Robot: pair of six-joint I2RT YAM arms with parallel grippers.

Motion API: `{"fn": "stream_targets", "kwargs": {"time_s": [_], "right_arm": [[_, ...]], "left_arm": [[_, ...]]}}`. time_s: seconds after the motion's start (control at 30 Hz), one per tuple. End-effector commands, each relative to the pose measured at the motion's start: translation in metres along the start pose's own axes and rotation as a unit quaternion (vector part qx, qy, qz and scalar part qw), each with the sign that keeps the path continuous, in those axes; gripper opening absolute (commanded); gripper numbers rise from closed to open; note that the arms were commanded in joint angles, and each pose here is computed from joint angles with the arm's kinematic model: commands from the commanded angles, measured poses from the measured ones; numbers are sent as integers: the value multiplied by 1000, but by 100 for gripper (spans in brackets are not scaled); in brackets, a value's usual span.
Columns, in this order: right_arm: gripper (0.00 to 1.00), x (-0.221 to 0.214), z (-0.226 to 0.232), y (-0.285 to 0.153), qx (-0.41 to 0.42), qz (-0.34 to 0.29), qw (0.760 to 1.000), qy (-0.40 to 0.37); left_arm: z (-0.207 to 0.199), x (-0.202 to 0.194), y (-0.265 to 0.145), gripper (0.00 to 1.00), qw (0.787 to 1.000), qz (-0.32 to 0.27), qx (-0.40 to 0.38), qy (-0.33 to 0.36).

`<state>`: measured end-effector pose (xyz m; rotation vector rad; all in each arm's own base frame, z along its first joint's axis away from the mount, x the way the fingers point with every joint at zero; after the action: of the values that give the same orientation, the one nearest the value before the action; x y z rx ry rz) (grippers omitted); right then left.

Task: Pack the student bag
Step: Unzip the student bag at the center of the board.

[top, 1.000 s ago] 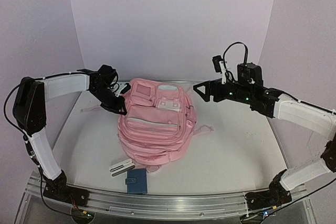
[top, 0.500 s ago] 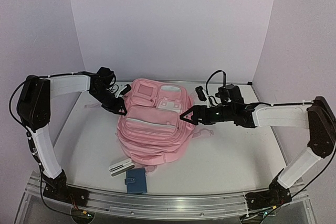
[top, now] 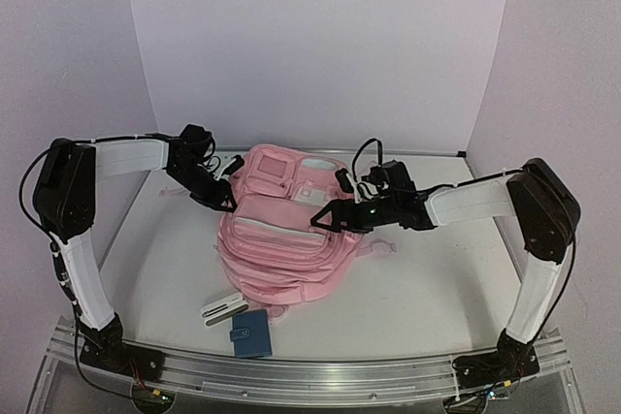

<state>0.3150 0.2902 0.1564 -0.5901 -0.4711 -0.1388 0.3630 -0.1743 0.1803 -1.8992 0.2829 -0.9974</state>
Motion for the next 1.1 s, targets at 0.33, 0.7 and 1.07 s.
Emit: {"fn": "stream_targets", "kwargs": {"time_s": [0.33,0.7,1.07], "right_arm": [[83,-34,34,3,6,97,992,-82],[74,-53,43,-25,-34,110,989,-94],[58,-50,26,-1,-100,79,979,-160]], "left_arm": [[6,17,7,0,1000,-11,21,8],[9,20,7,0,999,-7,36,-3],[8,20,6,0,999,-10,32,-3]]}}
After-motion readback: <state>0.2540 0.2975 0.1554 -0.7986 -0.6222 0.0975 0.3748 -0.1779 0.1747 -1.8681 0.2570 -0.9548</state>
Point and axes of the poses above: each gripper's point midway between its finger pads, its own y axis out along the fingers, its own z axis along the line the jaws close on, x = y × z, the point moved 10 cm from there along -y, back along the fingers, and after that the axes turned 11 degrees about y, right-handed, at the moved point
